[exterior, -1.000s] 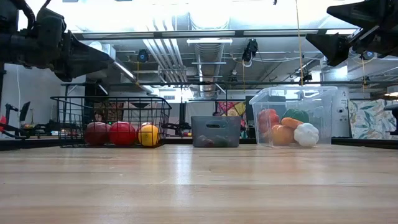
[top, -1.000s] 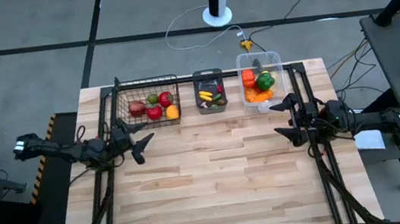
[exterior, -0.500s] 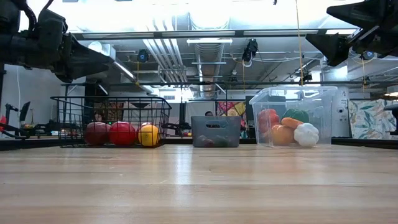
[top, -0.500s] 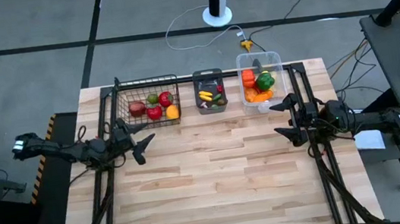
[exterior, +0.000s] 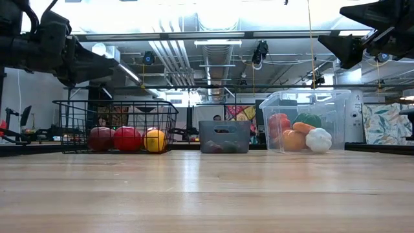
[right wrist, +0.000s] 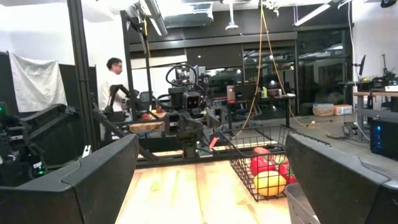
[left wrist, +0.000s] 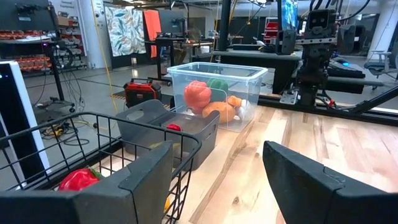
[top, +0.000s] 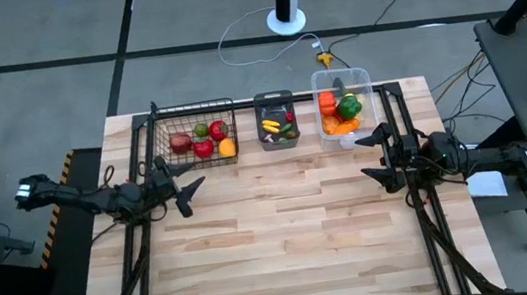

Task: Sort produce into baskets
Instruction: Return to Home Position

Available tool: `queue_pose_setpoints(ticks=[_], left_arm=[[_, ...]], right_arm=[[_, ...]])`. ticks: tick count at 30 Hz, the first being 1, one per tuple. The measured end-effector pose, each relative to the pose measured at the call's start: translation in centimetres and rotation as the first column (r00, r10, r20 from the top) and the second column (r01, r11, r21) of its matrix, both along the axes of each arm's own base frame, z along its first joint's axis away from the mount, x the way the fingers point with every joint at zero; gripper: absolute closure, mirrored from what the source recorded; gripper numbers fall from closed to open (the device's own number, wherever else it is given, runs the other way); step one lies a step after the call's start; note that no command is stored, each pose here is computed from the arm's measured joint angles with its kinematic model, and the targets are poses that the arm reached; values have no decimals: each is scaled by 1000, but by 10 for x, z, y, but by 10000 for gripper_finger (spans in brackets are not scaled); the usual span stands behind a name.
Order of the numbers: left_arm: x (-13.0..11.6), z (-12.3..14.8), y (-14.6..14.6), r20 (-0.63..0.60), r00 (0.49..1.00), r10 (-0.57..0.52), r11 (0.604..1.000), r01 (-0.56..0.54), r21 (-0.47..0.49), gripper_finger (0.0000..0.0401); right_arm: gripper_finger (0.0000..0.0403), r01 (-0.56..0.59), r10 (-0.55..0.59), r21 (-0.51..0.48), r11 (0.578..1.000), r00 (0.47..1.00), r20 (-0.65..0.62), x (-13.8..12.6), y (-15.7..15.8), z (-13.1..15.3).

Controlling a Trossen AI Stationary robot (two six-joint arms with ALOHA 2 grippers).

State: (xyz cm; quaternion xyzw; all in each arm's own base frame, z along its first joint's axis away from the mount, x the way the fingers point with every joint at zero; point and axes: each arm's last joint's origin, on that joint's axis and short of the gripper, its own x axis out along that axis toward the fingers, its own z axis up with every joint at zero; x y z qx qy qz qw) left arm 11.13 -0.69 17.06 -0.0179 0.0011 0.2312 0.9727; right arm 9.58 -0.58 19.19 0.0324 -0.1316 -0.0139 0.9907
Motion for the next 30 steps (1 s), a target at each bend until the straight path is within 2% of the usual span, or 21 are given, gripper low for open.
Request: queue_pose_setpoints(ticks=[30], left_arm=[[1,-1,0,-12,1000,0,1000,0,3,169]], right_arm=[[7,-1,1,0,1000,1000,0,0,0,0]])
